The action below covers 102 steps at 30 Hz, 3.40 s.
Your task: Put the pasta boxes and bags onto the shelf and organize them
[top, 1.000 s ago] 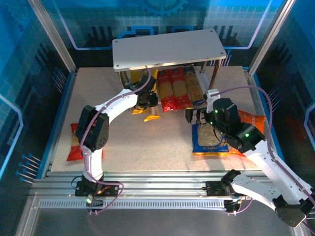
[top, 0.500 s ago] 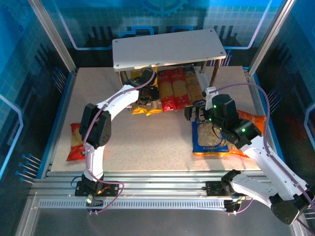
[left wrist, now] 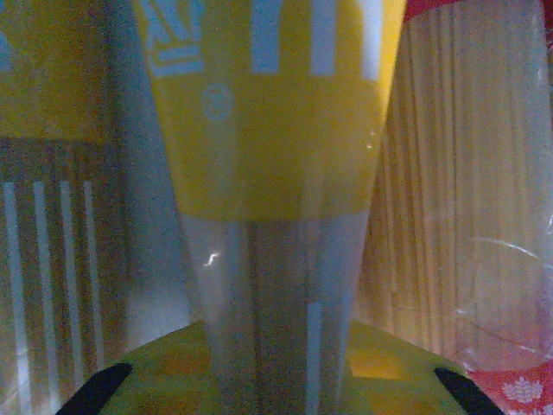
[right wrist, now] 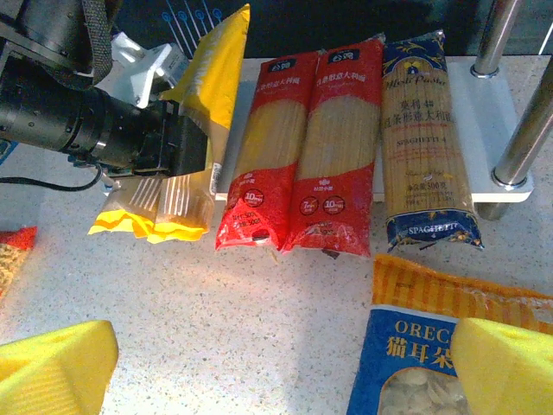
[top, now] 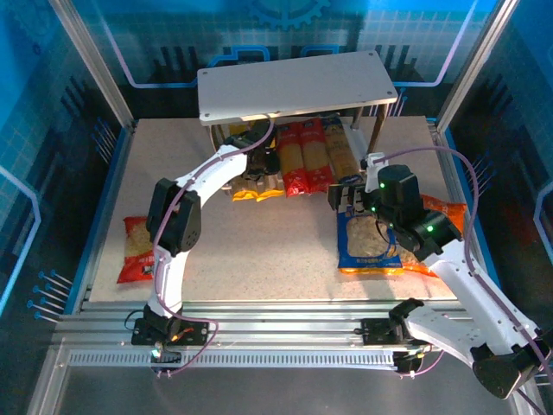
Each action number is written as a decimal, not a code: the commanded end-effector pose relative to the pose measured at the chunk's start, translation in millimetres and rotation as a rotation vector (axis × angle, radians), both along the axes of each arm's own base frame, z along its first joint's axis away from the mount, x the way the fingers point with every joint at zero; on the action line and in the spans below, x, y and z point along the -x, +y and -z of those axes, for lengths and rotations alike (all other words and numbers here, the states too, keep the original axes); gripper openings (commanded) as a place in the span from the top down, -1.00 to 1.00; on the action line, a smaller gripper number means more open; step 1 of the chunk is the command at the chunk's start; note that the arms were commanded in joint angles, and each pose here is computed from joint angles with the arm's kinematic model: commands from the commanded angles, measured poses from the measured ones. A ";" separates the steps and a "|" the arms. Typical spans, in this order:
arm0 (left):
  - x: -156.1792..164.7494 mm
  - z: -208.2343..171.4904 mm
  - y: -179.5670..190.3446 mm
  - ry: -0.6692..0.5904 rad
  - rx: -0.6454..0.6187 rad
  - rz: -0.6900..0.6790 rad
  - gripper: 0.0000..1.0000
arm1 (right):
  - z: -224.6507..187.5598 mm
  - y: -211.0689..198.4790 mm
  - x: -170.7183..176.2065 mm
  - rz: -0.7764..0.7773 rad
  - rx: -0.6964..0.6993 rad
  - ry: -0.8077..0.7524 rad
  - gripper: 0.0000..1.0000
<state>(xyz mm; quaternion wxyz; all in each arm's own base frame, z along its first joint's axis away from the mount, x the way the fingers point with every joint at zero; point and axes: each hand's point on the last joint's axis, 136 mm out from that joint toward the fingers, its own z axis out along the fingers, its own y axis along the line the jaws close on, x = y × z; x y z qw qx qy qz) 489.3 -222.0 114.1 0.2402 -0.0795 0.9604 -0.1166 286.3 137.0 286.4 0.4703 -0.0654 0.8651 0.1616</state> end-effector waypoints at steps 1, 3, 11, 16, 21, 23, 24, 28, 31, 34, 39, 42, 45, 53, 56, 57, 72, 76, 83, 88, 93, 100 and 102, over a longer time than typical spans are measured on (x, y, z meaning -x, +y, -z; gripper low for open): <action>-35.5 -27.0 7.0 -0.128 0.017 -0.064 0.91 | -2.2 -1.7 0.3 -0.002 -0.025 -0.012 -0.99; -34.6 -22.7 7.8 -0.118 0.015 -0.067 0.68 | -2.5 -2.4 0.3 0.001 -0.027 -0.014 -0.99; -33.2 -26.0 7.7 -0.128 0.023 -0.067 -0.06 | -1.4 -4.4 0.9 0.007 -0.035 -0.011 -0.99; -30.9 -39.4 7.6 -0.169 0.039 -0.054 -0.51 | -0.3 -5.1 0.6 0.011 -0.035 -0.008 -0.99; -23.6 -64.1 7.9 -0.251 0.066 -0.033 -0.49 | 1.3 -6.5 -0.2 0.017 -0.030 -0.004 -0.99; -17.4 -79.4 7.0 -0.299 0.063 -0.011 -0.49 | 1.5 -7.5 -0.8 0.021 -0.027 -0.004 -0.99; -13.9 -86.2 5.3 -0.317 0.058 0.004 -0.48 | 1.7 -8.1 -1.0 0.024 -0.026 -0.004 -0.99; 4.6 -109.9 -6.7 -0.374 0.043 0.081 -0.48 | 3.1 -11.4 -4.6 0.042 -0.013 -0.004 -0.99; 23.3 -122.9 -23.2 -0.401 0.033 0.152 -0.45 | 3.7 -18.7 -10.0 0.080 0.004 -0.020 -0.99; 46.8 -134.9 -39.1 -0.422 0.053 0.215 -0.41 | 5.2 -28.0 -17.5 0.129 0.008 -0.047 -0.99; 90.8 -139.3 -47.9 -0.410 0.073 0.278 -0.40 | 14.0 -37.3 -27.7 0.182 -0.029 -0.049 -1.00; 116.6 -138.4 -40.6 -0.397 0.097 0.278 -0.40 | 15.3 -49.9 -36.1 0.238 -0.049 -0.081 -1.00; 141.7 -130.9 -24.0 -0.377 0.084 0.252 -0.39 | 20.6 -74.7 -47.9 0.341 -0.069 -0.116 -0.95; 173.8 -114.6 57.2 -0.403 -0.060 0.036 -0.51 | 28.5 -119.1 -84.2 0.500 -0.103 -0.139 -0.91; 171.9 -109.5 76.0 -0.401 -0.055 -0.032 -0.56 | 29.8 -125.8 -103.2 0.506 -0.119 -0.155 -0.89; 171.2 -106.3 80.5 -0.396 -0.054 -0.049 -0.57 | 29.9 -126.9 -109.2 0.506 -0.117 -0.157 -0.89; 150.8 -86.4 144.8 -0.445 -0.093 -0.300 -0.93 | 30.9 -144.9 -183.6 0.529 -0.059 -0.175 -0.87; 133.7 -85.9 153.8 -0.486 -0.071 -0.345 -0.91 | 37.7 -145.7 -194.6 0.528 -0.056 -0.162 -0.86; 101.4 -89.7 142.9 -0.508 -0.035 -0.322 -0.91 | 49.7 -147.8 -210.0 0.530 -0.052 -0.150 -0.87; 83.8 -86.0 141.5 -0.505 -0.031 -0.333 -0.89 | 57.0 -146.4 -224.5 0.521 -0.053 -0.139 -0.80; 68.6 -78.4 147.4 -0.506 -0.024 -0.367 -0.88 | 62.9 -142.7 -235.2 0.501 -0.061 -0.139 -0.52; 50.3 -73.9 154.2 -0.506 -0.038 -0.389 -0.85 | 63.3 -138.4 -243.4 0.474 -0.065 -0.155 -0.31; 46.2 -72.1 158.5 -0.501 -0.046 -0.397 -0.85 | 63.4 -137.3 -244.2 0.466 -0.063 -0.159 -0.27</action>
